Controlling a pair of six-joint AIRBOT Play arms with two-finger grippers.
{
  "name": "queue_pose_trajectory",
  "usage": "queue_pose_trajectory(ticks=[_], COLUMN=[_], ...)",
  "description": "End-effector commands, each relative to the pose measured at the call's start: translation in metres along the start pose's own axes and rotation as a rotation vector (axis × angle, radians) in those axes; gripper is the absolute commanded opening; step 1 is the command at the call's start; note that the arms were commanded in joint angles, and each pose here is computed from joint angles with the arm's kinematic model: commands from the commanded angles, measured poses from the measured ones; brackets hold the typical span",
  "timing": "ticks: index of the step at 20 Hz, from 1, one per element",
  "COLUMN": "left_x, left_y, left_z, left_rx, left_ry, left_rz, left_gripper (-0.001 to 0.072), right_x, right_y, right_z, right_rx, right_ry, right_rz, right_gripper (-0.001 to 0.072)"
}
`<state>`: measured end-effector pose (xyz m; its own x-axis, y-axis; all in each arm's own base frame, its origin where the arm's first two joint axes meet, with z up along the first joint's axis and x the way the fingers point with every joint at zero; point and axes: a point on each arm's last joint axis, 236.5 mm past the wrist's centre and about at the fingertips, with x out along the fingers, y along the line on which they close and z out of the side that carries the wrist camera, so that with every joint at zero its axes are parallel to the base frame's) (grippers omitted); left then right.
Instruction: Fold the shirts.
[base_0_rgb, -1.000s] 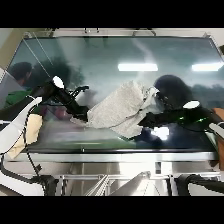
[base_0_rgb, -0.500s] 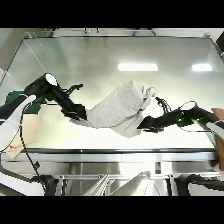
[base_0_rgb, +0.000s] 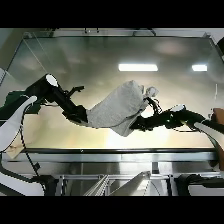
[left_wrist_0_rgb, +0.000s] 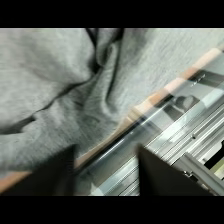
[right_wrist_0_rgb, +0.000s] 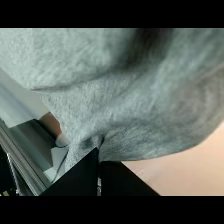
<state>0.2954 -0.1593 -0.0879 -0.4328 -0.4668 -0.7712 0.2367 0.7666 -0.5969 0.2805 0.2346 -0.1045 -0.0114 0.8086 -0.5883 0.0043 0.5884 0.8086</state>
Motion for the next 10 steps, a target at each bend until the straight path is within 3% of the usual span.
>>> queue_pose_trajectory(ticks=[1, 2, 10], left_x=[0.024, 0.023, -0.041], left_y=[0.003, 0.009, -0.009], left_z=[-0.014, -0.014, 0.037], left_rx=[0.057, 0.062, 0.097], left_ry=[0.063, 0.064, -0.126], left_rz=[0.031, 0.059, 0.054], left_gripper=[0.013, 0.0004, 0.0017], right_x=[-0.002, -0.003, -0.043], right_y=[0.016, 0.02, 0.055], right_z=[0.001, 0.0, 0.003], right_rx=[-0.019, -0.027, -0.131], right_ry=[-0.004, -0.002, -0.067], right_rz=[0.051, 0.059, 0.063], right_gripper=[0.0017, 0.0016, 0.0016])
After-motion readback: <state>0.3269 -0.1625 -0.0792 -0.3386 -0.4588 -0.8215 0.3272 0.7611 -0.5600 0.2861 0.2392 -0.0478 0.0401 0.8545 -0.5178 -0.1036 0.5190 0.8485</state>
